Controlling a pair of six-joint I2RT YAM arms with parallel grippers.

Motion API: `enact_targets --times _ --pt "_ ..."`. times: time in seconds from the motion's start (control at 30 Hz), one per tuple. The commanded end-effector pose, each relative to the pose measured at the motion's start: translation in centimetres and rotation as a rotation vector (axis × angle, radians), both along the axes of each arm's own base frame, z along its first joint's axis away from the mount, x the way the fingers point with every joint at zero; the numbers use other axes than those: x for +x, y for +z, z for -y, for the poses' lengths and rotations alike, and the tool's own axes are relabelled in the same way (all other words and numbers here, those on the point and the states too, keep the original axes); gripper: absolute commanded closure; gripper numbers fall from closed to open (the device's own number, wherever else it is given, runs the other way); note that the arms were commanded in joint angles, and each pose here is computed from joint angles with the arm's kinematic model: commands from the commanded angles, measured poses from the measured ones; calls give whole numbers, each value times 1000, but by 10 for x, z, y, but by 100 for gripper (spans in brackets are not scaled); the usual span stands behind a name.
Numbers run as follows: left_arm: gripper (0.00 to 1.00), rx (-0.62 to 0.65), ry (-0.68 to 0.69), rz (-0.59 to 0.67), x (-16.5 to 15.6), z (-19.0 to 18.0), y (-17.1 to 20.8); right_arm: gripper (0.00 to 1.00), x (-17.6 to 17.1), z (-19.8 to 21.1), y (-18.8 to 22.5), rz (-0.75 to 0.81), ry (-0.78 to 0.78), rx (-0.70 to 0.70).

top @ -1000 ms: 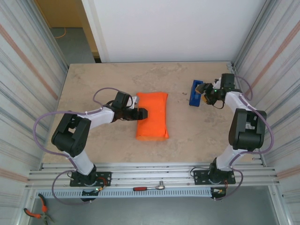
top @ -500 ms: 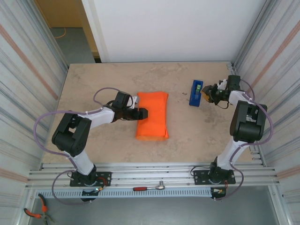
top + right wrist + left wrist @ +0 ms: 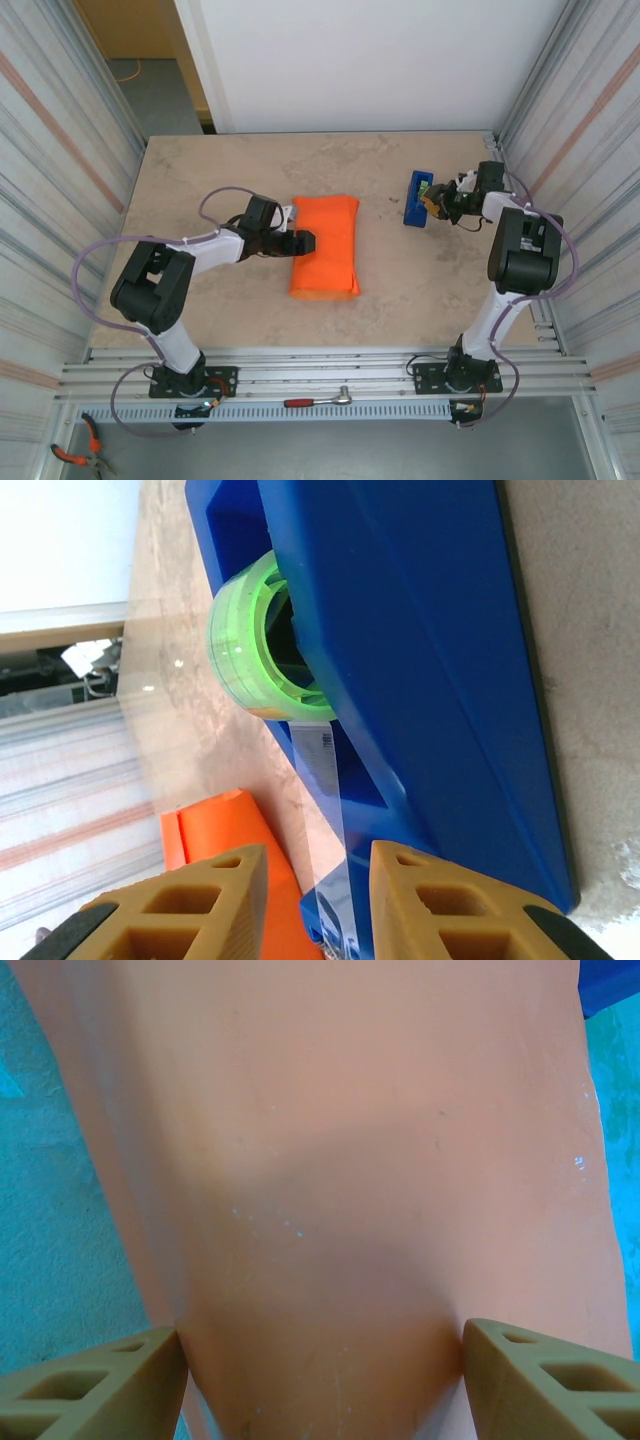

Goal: Wrap the gift box in paper

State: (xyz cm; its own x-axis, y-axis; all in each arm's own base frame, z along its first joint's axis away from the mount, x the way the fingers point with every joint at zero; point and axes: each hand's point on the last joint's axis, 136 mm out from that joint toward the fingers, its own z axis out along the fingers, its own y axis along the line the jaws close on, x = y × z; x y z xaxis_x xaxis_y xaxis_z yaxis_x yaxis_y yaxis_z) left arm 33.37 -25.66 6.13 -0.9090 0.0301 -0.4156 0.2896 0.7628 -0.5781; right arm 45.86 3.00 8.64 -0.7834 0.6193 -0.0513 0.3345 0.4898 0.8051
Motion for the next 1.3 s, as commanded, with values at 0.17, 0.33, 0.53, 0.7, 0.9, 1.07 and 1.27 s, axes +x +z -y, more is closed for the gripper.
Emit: enact_targets --times 0.17,0.33,0.53,0.7,0.9,1.07,1.27 --pt "29 191 7 -162 -37 -29 -65 71 5 -7 -3 9 37 21" --pt "29 192 8 -163 -37 -29 -66 74 4 -3 -9 -3 24 28" --pt "29 191 7 -165 -37 -28 -67 78 3 0 -12 -4 5 57" --pt "29 189 9 -164 -36 -28 -67 81 4 0 -14 -8 6 63" --pt "29 188 9 -165 -36 -28 -67 82 4 -2 -15 -13 13 69" --pt "29 186 10 -165 -35 -27 -67 83 4 -3 -18 -19 14 73" --pt "29 188 11 -164 -35 -27 -67 91 3 -4 -18 -18 17 80"
